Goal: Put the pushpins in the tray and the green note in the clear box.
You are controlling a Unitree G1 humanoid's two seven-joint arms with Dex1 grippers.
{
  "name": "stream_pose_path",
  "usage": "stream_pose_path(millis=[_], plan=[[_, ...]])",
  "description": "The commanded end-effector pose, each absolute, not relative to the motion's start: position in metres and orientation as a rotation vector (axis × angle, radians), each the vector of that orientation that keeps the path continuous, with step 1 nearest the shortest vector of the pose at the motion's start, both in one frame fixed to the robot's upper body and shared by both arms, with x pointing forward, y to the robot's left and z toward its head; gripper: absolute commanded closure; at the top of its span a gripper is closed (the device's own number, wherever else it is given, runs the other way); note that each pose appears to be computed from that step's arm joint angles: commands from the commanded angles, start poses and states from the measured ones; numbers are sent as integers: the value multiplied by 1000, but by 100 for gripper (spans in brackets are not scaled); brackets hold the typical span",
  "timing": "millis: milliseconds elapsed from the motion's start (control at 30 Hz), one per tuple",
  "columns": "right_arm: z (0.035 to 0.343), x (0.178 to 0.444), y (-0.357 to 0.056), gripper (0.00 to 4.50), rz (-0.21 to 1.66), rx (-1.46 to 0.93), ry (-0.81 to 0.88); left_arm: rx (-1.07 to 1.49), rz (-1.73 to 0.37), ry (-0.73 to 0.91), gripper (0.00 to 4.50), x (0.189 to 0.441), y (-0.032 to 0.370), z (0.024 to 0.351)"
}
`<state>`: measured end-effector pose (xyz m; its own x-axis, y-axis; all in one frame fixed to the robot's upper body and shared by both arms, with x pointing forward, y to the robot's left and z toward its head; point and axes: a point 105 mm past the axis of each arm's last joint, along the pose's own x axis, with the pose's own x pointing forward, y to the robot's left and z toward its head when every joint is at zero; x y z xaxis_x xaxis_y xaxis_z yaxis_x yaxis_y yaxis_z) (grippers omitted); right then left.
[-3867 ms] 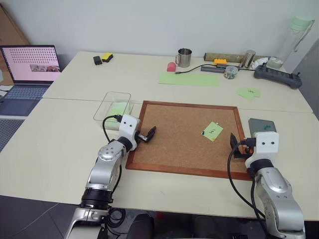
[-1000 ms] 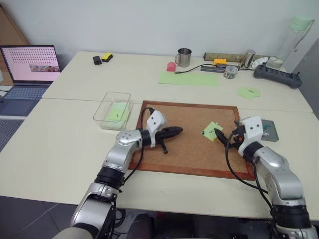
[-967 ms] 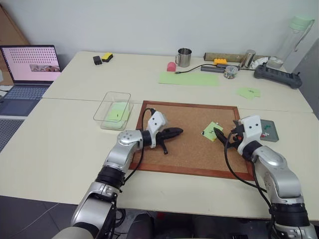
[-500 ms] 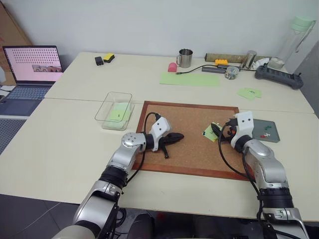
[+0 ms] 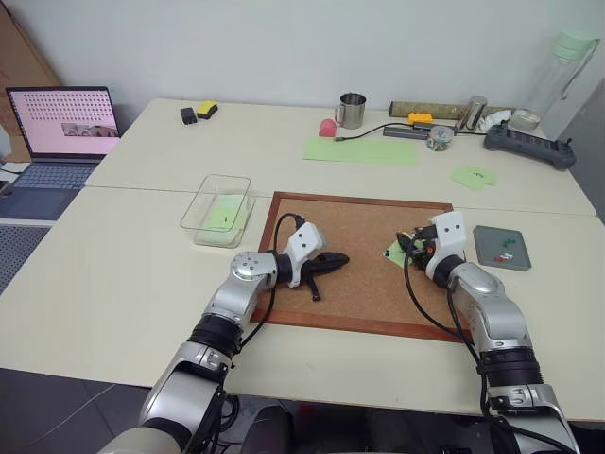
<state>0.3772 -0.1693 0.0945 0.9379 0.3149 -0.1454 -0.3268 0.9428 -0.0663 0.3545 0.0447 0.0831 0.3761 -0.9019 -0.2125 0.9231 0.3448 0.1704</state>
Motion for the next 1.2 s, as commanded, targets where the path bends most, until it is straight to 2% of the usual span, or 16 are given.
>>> stream_pose_path(millis=[33, 200, 267, 600, 1200], plan=[[107, 379, -167, 327, 340, -111, 82, 278, -1174, 133, 450, 353, 48, 72], [108, 379, -166, 428, 337, -107, 77, 276, -1179, 139, 450, 352, 48, 72], [110, 378, -166, 447, 334, -101, 68, 275, -1183, 142, 450, 351, 48, 71], [145, 370, -157, 447, 380, -62, -66, 269, -1206, 174, 450, 347, 46, 67], [160, 352, -159, 447, 400, -109, -114, 256, -1234, 196, 450, 342, 43, 67]])
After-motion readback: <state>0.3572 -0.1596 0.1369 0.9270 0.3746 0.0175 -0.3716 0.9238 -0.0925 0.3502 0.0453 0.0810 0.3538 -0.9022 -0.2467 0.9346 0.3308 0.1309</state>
